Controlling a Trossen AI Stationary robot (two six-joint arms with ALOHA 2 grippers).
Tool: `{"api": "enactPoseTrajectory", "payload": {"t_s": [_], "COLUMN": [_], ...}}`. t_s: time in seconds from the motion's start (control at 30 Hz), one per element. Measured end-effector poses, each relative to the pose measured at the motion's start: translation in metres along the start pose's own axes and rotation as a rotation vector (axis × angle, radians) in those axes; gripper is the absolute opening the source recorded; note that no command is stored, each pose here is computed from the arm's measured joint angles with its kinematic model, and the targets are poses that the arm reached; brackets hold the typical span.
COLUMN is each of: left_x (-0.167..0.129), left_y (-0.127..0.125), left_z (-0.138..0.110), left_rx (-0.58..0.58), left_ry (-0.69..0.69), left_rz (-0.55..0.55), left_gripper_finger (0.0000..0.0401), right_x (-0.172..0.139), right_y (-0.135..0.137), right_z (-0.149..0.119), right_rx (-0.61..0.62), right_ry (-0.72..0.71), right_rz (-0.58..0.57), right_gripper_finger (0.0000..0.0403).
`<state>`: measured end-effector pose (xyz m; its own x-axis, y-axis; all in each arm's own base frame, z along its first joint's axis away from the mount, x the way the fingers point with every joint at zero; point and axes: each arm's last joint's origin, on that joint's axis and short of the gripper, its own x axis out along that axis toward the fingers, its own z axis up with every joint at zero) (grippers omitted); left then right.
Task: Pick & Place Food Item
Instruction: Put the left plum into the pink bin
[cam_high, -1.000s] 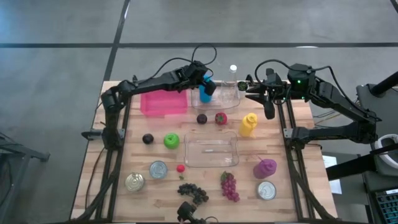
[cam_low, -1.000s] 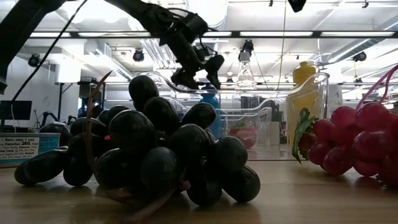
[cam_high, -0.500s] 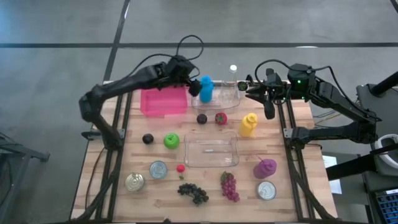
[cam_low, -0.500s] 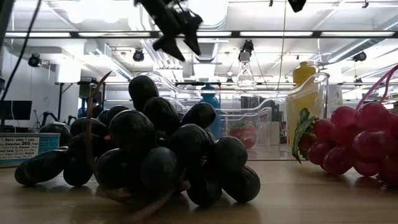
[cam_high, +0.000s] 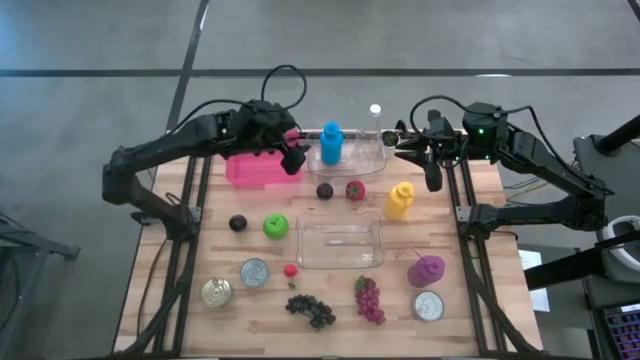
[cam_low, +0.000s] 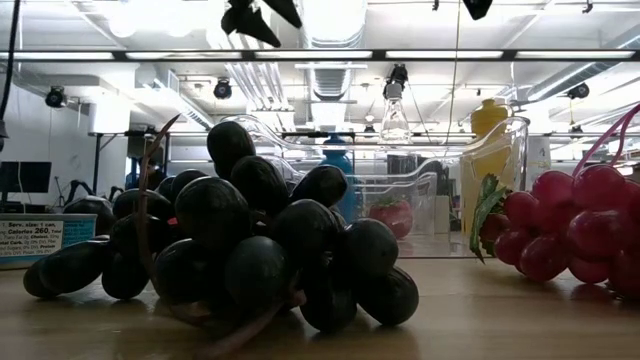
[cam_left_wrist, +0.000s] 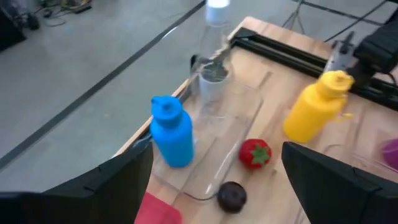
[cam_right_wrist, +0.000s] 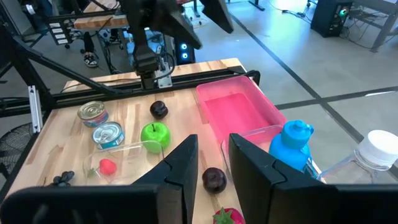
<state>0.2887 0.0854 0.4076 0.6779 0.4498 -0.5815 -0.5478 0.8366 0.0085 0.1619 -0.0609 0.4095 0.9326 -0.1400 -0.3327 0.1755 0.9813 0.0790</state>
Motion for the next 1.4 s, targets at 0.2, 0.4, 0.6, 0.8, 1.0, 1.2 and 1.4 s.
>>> {"api": "enactPoseTrajectory", "payload": {"t_s": [0.2,0.4,0.6,0.8,1.0,1.2,1.4], "left_x": [-0.004,-0.009,-0.012,-0.024,-0.044,-0.054,-0.060], "left_y": [-0.016,-0.030,-0.040,-0.041,-0.037,-0.043,-0.047], "left_z": [-0.003,-0.006,-0.010,-0.016,-0.024,-0.042,-0.060], "left_rx": [0.033,0.062,0.086,0.066,-0.008,-0.042,-0.117], "left_ry": [0.003,0.002,0.013,0.057,0.103,0.259,0.412], "left_rz": [-0.046,-0.086,-0.112,-0.123,-0.125,-0.122,-0.069], "left_gripper_finger": [0.0350,0.0356,0.0360,0.0356,0.0350,0.0347,0.0350], "right_x": [0.000,0.000,0.000,0.000,0.000,0.001,0.001], "right_y": [0.000,0.000,0.000,0.000,0.001,0.001,0.001], "right_z": [0.000,0.000,0.001,-0.002,-0.010,-0.016,-0.015], "right_rx": [0.000,0.000,0.016,0.132,0.232,0.252,0.249], "right_ry": [0.000,0.000,-0.008,0.026,0.102,0.166,0.164], "right_rz": [0.000,0.000,0.000,0.003,0.007,0.011,0.012], "right_gripper_finger": [0.0096,0.0089,0.0075,0.0066,0.0065,0.0073,0.0073]}}
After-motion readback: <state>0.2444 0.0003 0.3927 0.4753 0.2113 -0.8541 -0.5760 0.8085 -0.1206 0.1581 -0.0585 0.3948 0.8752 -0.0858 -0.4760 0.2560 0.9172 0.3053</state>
